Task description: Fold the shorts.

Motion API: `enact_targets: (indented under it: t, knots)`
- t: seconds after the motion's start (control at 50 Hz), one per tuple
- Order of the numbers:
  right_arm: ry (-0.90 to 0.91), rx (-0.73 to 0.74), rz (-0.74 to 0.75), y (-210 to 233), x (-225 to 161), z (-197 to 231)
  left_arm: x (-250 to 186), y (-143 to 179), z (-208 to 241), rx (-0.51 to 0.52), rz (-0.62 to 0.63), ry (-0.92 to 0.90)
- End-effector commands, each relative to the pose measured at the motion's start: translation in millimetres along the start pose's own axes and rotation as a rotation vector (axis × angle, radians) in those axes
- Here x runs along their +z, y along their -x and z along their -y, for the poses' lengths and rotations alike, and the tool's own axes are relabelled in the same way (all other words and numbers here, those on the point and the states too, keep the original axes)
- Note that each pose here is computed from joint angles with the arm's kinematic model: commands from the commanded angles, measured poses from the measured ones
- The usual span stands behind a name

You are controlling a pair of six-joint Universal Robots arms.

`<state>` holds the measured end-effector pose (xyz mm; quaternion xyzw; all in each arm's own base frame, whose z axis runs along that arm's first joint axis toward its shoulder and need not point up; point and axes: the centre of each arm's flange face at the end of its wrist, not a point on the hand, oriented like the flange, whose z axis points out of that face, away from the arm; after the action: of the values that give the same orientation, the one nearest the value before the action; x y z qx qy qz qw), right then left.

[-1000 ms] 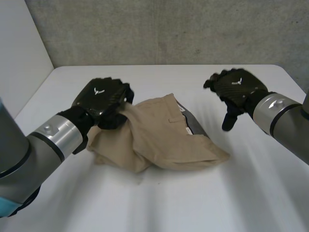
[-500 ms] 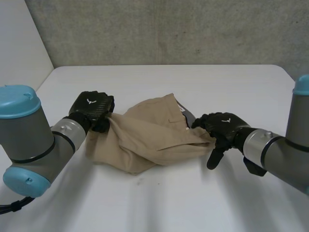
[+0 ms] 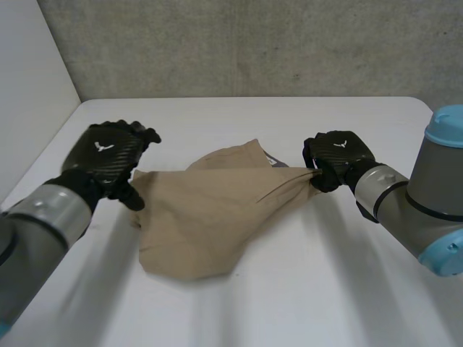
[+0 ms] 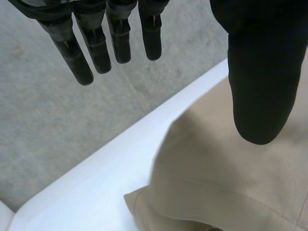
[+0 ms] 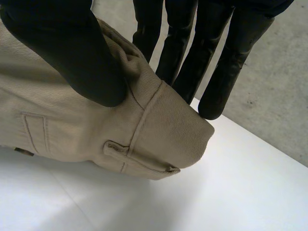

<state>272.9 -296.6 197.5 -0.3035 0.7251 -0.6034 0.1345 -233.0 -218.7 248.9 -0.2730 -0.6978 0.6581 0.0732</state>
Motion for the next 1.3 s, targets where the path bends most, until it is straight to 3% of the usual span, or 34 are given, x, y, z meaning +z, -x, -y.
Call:
enact_targets:
  t: [0.02, 0.24, 0.36, 0.76, 1.06, 1.3]
  knots:
    - [0.028, 0.011, 0.006, 13.4, 7.3, 0.5, -43.6, -4.3, 2.6, -0.018, 0.018, -0.003]
    - [0.035, 0.008, -0.026, 12.1, 11.9, 1.2, -67.3, -26.0, -23.5, -0.255, -0.06, 0.166]
    - [0.041, 0.009, -0.017, 15.6, 11.0, 0.3, -54.7, -32.2, -47.1, -0.285, -0.071, 0.263]
    - [0.064, 0.016, 0.013, 25.2, 4.6, -3.7, 0.2, -23.8, -86.2, -0.269, 0.06, 0.293]
    - [0.079, 0.014, 0.018, 26.6, 3.6, -8.2, 26.7, -25.1, -100.6, -0.257, 0.067, 0.264]
    - [0.082, 0.013, 0.017, 26.2, 4.1, -9.4, 43.8, -24.5, -111.9, -0.056, 0.069, 0.206]
